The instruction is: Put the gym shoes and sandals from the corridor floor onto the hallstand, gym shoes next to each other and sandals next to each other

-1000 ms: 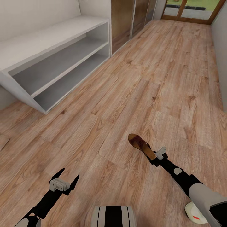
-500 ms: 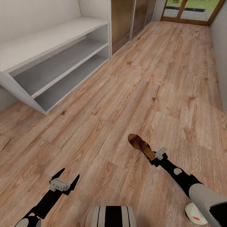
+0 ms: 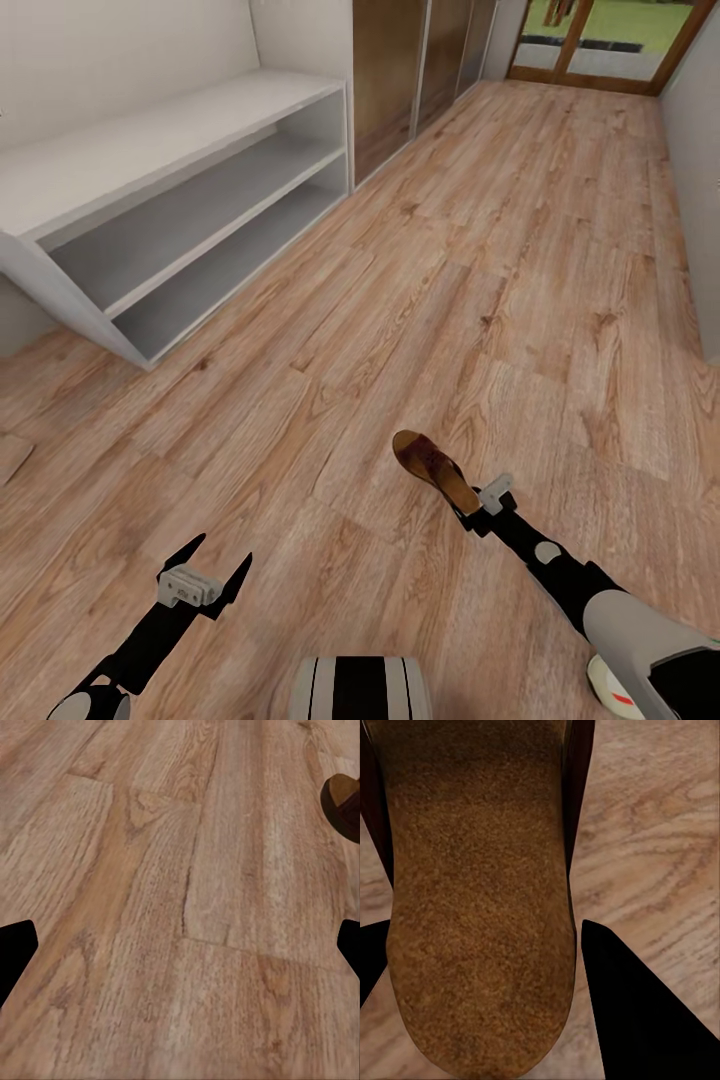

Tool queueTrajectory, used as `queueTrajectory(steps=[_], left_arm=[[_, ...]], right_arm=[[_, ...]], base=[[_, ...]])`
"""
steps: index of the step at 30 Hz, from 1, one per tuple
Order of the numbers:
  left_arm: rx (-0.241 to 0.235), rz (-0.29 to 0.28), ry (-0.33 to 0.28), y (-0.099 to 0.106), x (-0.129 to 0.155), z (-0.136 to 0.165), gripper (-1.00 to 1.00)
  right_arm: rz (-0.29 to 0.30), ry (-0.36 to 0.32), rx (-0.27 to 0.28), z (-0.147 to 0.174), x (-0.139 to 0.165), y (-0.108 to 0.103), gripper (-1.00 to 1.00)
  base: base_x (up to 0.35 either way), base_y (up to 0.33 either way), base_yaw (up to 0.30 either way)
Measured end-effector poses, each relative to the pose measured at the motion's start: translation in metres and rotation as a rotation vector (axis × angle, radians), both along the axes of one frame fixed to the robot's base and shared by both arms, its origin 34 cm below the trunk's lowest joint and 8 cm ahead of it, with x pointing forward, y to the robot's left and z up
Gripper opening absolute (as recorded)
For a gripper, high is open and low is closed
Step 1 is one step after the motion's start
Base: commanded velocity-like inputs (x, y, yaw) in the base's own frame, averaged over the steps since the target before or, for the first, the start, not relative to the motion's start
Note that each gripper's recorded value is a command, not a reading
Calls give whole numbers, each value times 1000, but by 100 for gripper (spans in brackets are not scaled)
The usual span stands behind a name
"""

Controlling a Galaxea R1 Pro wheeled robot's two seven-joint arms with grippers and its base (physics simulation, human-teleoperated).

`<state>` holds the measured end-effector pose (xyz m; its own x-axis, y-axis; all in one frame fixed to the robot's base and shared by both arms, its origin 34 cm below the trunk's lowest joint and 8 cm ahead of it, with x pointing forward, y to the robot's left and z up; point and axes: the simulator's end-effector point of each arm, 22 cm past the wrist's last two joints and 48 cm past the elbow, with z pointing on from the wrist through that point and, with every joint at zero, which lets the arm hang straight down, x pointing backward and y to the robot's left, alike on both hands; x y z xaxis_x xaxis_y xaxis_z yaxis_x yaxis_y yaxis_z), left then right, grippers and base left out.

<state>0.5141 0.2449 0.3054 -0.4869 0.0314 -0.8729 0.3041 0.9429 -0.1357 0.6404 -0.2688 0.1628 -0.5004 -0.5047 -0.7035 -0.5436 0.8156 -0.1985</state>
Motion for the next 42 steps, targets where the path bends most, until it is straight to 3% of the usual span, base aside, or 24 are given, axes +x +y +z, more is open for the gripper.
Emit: queueTrajectory(steps=[42], left_arm=[[1,3,-60,1,12,27,100]], right_arm=[[-9,-71,-1,36,21,1,-100]], base=[[0,0,0]])
